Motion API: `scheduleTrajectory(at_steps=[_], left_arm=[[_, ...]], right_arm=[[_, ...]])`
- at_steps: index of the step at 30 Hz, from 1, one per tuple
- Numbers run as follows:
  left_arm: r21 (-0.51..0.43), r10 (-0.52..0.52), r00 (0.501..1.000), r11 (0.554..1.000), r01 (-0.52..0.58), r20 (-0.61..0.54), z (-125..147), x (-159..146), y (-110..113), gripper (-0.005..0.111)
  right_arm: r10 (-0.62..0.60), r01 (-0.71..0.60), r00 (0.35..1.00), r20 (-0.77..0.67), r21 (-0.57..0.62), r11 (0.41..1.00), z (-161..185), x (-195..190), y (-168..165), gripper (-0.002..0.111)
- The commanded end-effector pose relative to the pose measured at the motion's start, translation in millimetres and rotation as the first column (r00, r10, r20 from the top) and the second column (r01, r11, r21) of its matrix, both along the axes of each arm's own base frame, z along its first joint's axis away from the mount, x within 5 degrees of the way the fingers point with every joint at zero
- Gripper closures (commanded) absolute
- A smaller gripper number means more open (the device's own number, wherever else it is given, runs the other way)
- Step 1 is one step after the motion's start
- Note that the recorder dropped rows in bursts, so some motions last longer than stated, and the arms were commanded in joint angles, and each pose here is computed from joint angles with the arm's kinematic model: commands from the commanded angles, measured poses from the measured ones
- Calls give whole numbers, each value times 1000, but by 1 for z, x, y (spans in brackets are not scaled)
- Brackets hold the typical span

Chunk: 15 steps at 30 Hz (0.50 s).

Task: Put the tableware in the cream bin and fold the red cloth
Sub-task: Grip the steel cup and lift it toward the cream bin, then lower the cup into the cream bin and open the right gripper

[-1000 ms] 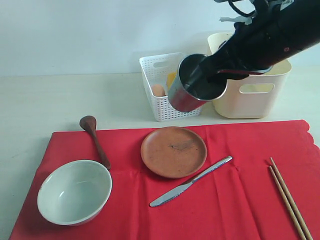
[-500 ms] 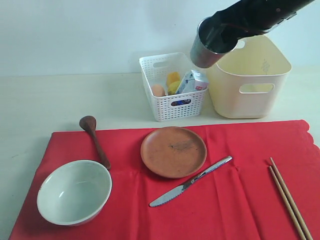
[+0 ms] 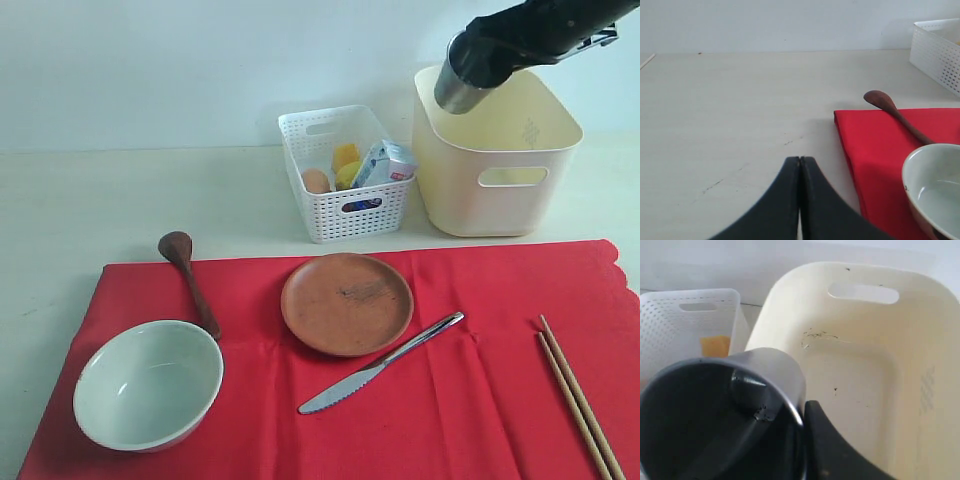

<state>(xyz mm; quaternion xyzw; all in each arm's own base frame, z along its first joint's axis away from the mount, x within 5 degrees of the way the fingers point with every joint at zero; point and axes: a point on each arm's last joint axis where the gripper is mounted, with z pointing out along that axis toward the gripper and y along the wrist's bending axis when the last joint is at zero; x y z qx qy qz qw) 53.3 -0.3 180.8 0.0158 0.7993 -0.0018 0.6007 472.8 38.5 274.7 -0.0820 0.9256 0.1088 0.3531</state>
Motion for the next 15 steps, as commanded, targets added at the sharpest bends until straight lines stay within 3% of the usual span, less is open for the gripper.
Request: scheduleTrajectory(at_steps=[1, 15], left_arm=[[0, 2, 1000, 1000, -2, 11, 0, 0, 0, 107], [0, 2, 1000, 1000, -2, 11, 0, 0, 0, 107]], right_arm=[[-20, 20, 999, -28, 3, 1000, -22, 19, -6, 108], [-39, 12, 978, -205, -131, 991, -71, 45, -15, 108]])
